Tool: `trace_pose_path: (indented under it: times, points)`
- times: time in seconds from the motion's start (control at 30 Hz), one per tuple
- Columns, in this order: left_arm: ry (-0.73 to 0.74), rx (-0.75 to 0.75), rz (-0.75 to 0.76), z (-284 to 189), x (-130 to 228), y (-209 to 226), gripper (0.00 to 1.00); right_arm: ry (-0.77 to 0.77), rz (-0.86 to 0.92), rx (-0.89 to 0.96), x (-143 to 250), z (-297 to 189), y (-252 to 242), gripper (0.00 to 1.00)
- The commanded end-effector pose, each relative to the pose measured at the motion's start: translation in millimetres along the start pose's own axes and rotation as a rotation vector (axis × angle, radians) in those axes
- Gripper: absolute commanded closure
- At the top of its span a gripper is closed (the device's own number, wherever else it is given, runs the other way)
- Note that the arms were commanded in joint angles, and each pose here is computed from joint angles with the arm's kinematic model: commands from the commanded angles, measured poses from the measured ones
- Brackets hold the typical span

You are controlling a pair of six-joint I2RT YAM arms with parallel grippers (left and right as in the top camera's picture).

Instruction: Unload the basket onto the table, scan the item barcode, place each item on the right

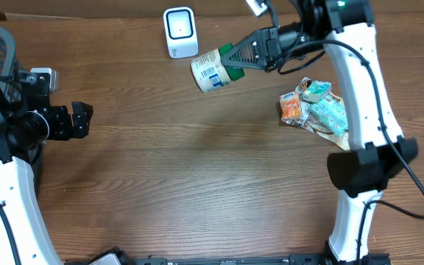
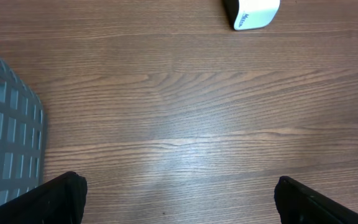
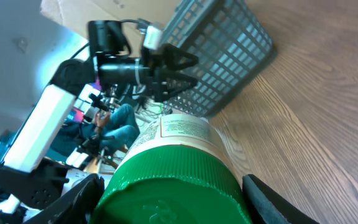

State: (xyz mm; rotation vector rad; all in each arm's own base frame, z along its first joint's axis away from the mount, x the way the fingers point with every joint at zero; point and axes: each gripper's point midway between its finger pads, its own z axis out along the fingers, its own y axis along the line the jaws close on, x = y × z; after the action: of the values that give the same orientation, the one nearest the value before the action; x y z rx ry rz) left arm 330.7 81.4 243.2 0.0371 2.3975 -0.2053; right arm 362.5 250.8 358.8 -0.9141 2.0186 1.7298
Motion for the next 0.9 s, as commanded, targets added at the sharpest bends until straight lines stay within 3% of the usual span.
trace_pose_path:
  times: [0.0, 0.23, 0.37, 0.5, 0.7, 0.87]
  points:
    - [-0.002, 0.001, 0.004, 0, 0, 1, 0.00, -0.020, -0.063, -0.034, -6, -1, 32, 0.46]
    - [-0.002, 0.001, 0.004, 0, -1, 1, 0.00, -0.003, -0.094, -0.021, -6, 5, 30, 0.46]
    - [-0.002, 0.001, 0.004, 0, -1, 1, 0.01, 0.055, -0.140, 0.076, -3, 22, 14, 0.45]
    - [-0.002, 0.001, 0.004, 0, -1, 1, 0.00, 0.114, -0.136, 0.367, -7, 36, -32, 0.46]
    - [-0.002, 0.001, 0.004, 0, 0, 1, 0.00, 0.116, -0.257, 0.961, -34, 26, -120, 0.49]
    - [-0.002, 0.001, 0.004, 0, -1, 1, 0.00, 0.098, -0.474, 1.174, -65, 32, -171, 0.48]
